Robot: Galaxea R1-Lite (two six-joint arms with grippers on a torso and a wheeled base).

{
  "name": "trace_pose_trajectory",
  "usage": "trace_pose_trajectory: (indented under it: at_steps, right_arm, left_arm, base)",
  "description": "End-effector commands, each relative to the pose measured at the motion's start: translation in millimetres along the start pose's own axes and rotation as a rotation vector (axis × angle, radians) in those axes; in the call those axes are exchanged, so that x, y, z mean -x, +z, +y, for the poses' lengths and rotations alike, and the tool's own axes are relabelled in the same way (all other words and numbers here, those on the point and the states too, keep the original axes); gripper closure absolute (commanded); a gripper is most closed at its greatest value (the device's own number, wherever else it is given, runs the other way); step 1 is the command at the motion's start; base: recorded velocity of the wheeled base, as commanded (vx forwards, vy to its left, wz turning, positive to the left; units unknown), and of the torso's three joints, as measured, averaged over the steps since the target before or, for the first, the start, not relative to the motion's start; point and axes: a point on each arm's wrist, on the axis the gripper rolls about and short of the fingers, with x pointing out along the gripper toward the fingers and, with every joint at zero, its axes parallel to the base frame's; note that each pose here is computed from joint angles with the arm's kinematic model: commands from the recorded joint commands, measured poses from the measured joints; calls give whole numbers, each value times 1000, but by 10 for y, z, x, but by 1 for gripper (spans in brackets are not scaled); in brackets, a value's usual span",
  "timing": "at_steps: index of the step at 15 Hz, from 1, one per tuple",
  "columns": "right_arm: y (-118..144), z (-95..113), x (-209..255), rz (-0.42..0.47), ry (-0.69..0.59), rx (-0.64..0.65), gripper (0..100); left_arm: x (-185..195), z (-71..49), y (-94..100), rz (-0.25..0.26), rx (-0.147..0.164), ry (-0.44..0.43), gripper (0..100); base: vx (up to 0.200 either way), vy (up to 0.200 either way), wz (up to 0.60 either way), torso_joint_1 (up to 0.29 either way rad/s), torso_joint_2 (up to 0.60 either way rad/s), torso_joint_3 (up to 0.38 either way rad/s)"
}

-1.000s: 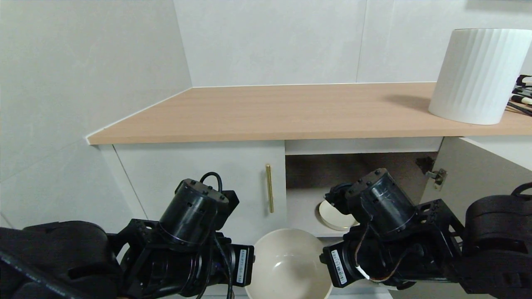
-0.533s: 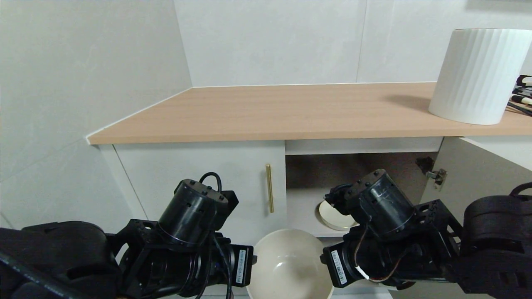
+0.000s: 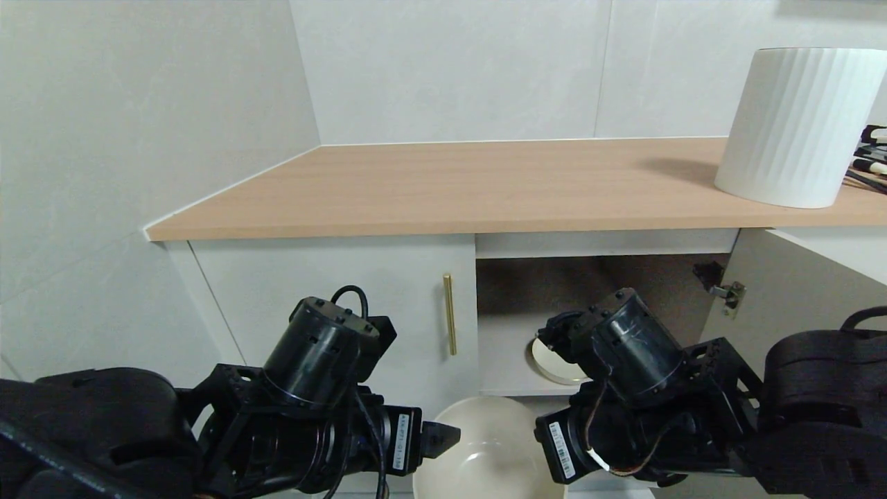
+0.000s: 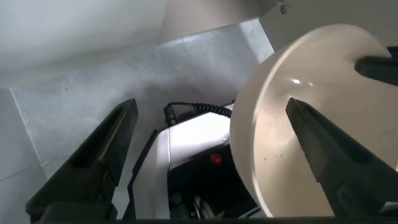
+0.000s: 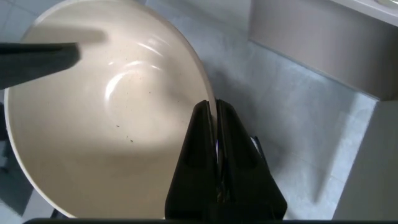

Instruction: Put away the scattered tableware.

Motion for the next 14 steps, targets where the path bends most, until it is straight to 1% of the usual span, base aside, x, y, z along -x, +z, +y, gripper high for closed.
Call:
trace_pose_trajectory:
  at_steps: [1, 2, 4, 6, 7, 8, 9, 11, 12, 14]
  right_arm:
    - [14, -67, -54, 8, -22, -17, 100]
    - [37, -118, -67, 4, -35, -31, 100]
    - [137, -357, -141, -15, -88, -95, 100]
    - [145, -604, -261, 2, -156, -170, 100]
    - [141, -675, -284, 4, -185, -184, 100]
    - [148, -834, -312, -21, -251, -219, 100]
    - [157, -914, -335, -48, -255, -238, 100]
    - [161, -976, -404, -76, -259, -250, 100]
    - [200, -1122, -576, -108, -286, -288, 100]
    - [228, -1296, -798, -179, -307, -372, 100]
  left_arm:
    - [9, -4, 8, -7, 3, -3, 0]
    - [23, -5, 19, -15, 5, -5, 0]
    - [77, -8, 39, -34, 9, -11, 0]
    - [104, -7, 54, -45, 12, -15, 0]
    - [104, -7, 54, -45, 12, -15, 0]
    - [104, -7, 54, -45, 12, -15, 0]
    - [113, -8, 56, -48, 12, -17, 0]
    - [131, -9, 59, -52, 12, -19, 0]
    - [131, -9, 59, -52, 12, -19, 0]
    - [131, -9, 59, -52, 12, -19, 0]
  base:
    - [0, 0, 0, 0, 0, 0]
    - [0, 0, 0, 0, 0, 0]
    - [0, 0, 0, 0, 0, 0]
    - [0, 0, 0, 0, 0, 0]
    - [0, 0, 0, 0, 0, 0]
    - [0, 0, 0, 0, 0, 0]
    - [0, 0, 0, 0, 0, 0]
    - [0, 0, 0, 0, 0, 0]
    - [0, 0, 0, 0, 0, 0]
    - [0, 0, 0, 0, 0, 0]
